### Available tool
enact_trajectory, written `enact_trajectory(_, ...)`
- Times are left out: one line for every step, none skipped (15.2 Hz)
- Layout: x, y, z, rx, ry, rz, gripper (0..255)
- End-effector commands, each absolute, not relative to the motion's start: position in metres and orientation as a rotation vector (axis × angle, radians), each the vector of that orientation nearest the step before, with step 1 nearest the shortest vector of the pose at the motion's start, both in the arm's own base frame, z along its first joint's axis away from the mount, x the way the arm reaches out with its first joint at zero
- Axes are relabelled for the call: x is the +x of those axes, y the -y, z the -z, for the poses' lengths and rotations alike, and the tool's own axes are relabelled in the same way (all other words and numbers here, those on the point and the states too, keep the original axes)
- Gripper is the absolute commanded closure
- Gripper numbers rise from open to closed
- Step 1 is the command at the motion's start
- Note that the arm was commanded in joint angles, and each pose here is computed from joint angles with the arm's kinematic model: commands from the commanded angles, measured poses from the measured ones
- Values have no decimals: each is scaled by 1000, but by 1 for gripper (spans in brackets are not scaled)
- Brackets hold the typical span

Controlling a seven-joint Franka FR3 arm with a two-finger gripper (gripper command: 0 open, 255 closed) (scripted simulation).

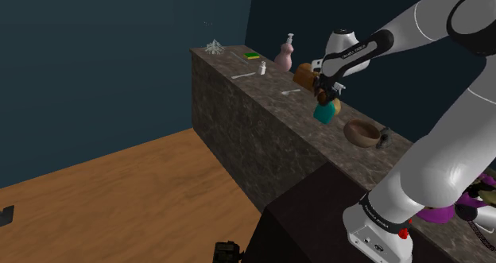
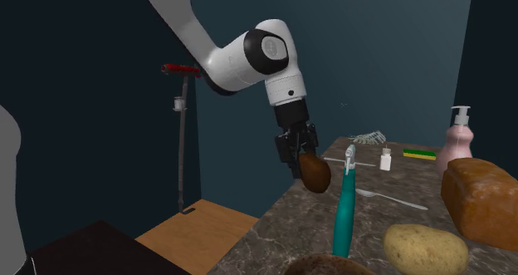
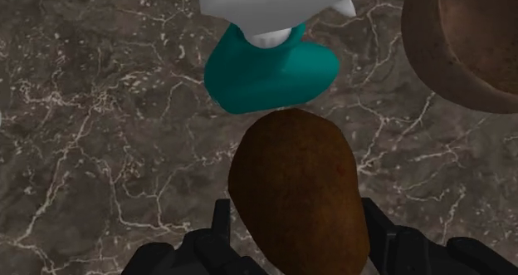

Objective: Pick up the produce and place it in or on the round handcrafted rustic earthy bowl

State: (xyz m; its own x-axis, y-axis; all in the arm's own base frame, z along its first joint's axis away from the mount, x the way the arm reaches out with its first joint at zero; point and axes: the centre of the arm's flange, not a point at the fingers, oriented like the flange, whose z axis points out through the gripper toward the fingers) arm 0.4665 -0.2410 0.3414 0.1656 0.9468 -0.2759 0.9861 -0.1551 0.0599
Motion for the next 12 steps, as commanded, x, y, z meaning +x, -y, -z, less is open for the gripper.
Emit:
enact_trajectory(466,242,-351,2215,-1878,255,255)
enact_trajectory(466,242,-356,2215,-1878,255,255)
enact_trajectory(466,242,-362,2215,-1878,255,255)
enact_trajectory(466,242,-364,2215,-1878,255,255)
enact_trajectory(454,248,-364,2215,-1878,255,255)
enact_trajectory(442,254,-364,2215,-1878,255,255)
enact_trajectory(430,259,-364,2215,-1878,255,255)
enact_trajectory(418,265,-364,2215,-1878,255,255)
enact_trajectory(406,271,-363,2215,-1878,255,255)
enact_trajectory(395,276,-363,2215,-1878,255,255)
enact_trajectory(383,282,-363,2215,-1878,255,255)
enact_trajectory(371,288,-363,2215,-1878,255,255)
